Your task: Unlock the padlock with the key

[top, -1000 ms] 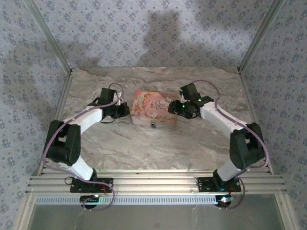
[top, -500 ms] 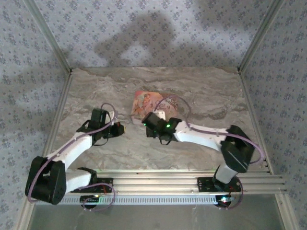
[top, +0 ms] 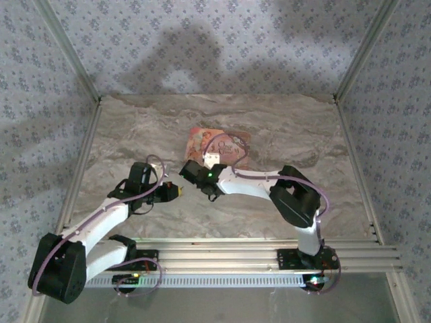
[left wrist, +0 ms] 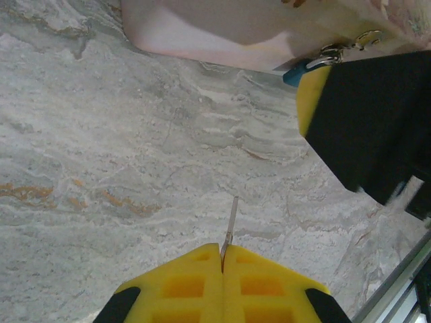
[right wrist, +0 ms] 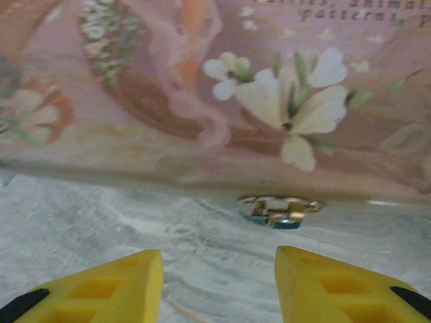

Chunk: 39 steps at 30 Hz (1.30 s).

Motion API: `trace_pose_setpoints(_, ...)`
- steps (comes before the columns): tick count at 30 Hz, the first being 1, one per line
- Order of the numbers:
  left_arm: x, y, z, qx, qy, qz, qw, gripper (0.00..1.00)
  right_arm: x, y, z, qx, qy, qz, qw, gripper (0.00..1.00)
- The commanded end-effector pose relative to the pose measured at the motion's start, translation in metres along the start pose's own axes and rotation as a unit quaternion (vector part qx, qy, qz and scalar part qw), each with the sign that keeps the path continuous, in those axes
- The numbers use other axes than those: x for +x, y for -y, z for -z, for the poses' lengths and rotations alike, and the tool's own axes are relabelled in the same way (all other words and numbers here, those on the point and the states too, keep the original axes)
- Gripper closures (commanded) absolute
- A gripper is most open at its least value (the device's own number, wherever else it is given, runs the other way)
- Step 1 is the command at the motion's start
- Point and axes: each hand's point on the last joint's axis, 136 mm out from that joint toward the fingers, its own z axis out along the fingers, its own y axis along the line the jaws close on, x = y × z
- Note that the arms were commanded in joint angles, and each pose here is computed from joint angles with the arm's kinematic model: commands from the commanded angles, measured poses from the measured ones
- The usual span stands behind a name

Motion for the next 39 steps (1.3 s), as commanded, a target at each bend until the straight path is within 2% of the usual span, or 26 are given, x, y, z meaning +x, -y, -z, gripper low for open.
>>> trace_pose_setpoints(1, -0.002, 0.010, -0.001, 0.020, 0.007, -0.018, 1.000, 1.00, -0.008, 0.019, -0.008, 0.041, 0.015, -0.012, 0.999, 0.53)
trace_pose_setpoints(20, 0.005, 0.007, -0.006, 0.020, -0.004, -0.022, 1.000, 1.00, -0.008, 0.030, -0.043, 0.060, 0.016, -0.013, 0.998, 0.60)
trace_pose_setpoints(34, 0.008, 0.010, -0.005, 0.026, -0.006, -0.030, 0.999, 1.00, -0.010, 0.028, -0.038, 0.053, 0.008, 0.016, 0.998, 0.78)
trace_pose_setpoints(39, 0.009, 0.009, -0.005, 0.026, -0.005, -0.031, 0.999, 1.00, -0.006, 0.019, -0.032, 0.027, -0.013, 0.035, 0.999, 0.80)
